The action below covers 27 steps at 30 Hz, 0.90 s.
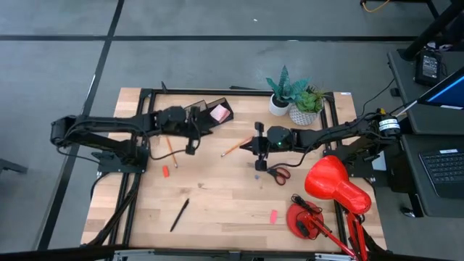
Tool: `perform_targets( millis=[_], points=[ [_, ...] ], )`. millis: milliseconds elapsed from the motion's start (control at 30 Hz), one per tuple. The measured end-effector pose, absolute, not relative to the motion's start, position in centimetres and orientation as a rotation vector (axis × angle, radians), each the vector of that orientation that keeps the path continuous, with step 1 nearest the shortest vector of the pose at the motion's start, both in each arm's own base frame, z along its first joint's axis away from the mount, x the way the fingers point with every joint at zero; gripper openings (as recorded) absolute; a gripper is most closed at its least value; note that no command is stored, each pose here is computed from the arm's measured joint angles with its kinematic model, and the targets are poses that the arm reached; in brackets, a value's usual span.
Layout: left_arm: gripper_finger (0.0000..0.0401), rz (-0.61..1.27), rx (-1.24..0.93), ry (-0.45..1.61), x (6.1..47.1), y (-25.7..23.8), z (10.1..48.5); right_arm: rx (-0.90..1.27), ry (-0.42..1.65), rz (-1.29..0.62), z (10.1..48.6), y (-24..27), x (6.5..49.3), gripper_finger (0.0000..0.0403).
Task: Pick and place office supplies into organizer
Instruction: Put the left pencil into the desk organizer
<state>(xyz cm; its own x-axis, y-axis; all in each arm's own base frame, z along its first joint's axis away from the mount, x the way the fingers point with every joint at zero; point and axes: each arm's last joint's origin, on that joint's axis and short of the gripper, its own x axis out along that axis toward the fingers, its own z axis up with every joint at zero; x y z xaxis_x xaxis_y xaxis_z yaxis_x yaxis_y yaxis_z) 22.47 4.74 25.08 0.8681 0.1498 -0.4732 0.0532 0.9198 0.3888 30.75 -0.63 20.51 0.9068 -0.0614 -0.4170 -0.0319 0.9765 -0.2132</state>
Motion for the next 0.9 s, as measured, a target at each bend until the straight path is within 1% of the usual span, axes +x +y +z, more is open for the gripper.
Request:
perform_targets(
  millis=[100, 233, 500, 633, 800, 900],
  points=[
    [0.0001, 0.025, 0.370, 0.523, 22.0, 3.7, 24.2, -0.211, 0.433, 0.009, 20.5, -0.6, 30.8, 0.0002],
    [0.0002, 0.036, 0.355, 0.527, 21.3, 2.6, 23.7, -0.183, 0.428, 0.003, 20.4, -0.5, 30.7, 0.0002],
    [0.0001, -0.027, 0.310, 0.524, 20.2, 0.5, 24.3, -0.151, 0.261, 0.030, 18.6, -0.4, 29.0, 0.0001],
    [0.0002, -0.041, 0.236, 0.615, 19.1, -0.2, 23.8, -0.108, 0.198, 0.020, 18.2, -0.4, 28.4, 0.0001],
    [0.0001, -0.008, 0.133, 0.785, 17.8, -1.2, 22.6, -0.049, 0.206, 0.014, 18.1, -0.4, 28.3, 0.0001],
    [0.0002, -0.002, 0.034, 0.859, 17.4, -2.2, 22.0, -0.025, 0.206, 0.010, 18.1, -0.4, 28.3, 0.0002]
  ],
)
